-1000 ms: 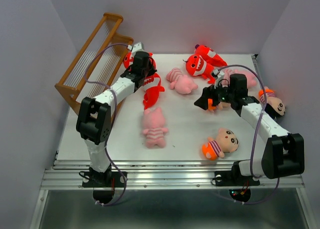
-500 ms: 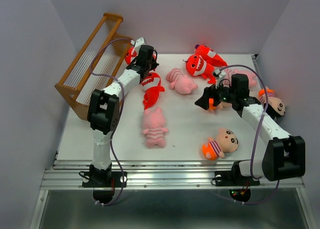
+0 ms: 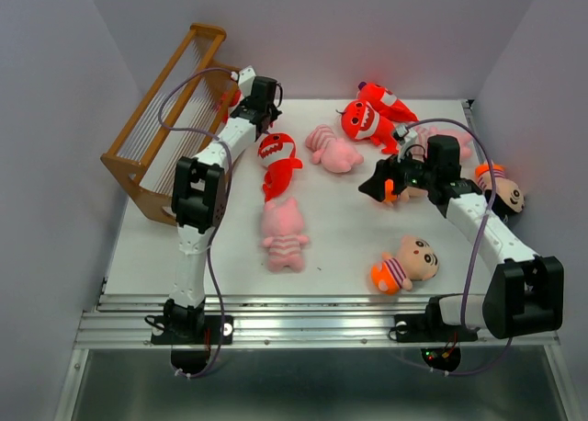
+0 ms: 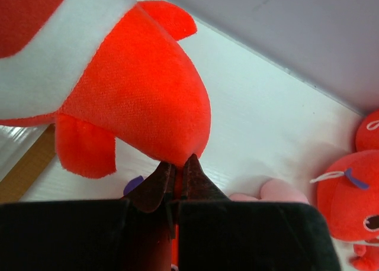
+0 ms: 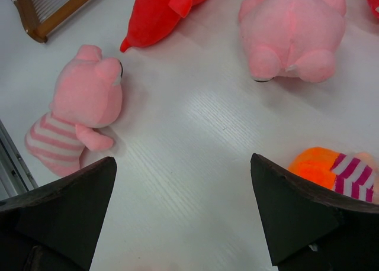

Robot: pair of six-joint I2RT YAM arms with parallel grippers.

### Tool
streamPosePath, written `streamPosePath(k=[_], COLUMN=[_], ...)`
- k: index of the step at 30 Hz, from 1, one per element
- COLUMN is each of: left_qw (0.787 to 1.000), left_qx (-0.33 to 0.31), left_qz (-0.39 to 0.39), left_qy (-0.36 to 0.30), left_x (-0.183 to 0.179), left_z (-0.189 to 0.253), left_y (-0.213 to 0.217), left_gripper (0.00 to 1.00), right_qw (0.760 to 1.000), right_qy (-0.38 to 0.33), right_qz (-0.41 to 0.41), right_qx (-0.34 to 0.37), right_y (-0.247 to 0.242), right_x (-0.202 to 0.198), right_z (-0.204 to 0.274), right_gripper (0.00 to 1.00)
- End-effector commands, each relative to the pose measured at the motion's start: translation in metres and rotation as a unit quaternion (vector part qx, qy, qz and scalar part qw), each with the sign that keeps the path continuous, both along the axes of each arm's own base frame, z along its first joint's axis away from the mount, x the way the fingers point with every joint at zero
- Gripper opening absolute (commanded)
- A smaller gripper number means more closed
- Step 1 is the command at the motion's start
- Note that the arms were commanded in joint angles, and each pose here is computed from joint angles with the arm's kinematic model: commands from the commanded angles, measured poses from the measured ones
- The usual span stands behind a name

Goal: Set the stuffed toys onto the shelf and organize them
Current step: Place the stuffed toy onto shelf

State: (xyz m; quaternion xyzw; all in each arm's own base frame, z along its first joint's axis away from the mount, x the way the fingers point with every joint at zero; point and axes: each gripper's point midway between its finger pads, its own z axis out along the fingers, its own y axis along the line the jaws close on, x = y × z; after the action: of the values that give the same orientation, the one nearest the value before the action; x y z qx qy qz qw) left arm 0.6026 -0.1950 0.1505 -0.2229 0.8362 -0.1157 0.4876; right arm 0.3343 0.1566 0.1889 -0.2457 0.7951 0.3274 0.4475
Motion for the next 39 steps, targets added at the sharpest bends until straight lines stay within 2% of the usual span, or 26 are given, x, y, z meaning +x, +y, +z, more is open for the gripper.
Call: streamPosePath(k=[1,15,21,39], left_qw=[0.998,0.994,0.993,0.991], left_qx=[-0.005,0.036,0.085,0.13], left_qz=[0.051,0.097,0.074,0.038], left_qy=[-0.037,-0.026,-0.031,-0.018], left_x=[0.019,0.034,0.038,0.051], left_z=[0.039,0.004,0.002,-0.019], left_y=[0.02,0.047,0.055,0.071], left_gripper=[0.0,0.0,0.0,0.0], right_qw=[0.999,0.999,0.999,0.999], right_qy=[-0.046,-0.046,-0.047,-0.044], right_qz=[0.003,0.007,0.008,0.009], right_qx=[0.005,0.007,0.007,0.005], right_y=[0.0,0.001,0.001,0.001], right_x=[0.004,0.002,0.002,0.003], right_z=[0.021,0.021,0.021,0.019], right_gripper=[1.0,1.0,1.0,1.0])
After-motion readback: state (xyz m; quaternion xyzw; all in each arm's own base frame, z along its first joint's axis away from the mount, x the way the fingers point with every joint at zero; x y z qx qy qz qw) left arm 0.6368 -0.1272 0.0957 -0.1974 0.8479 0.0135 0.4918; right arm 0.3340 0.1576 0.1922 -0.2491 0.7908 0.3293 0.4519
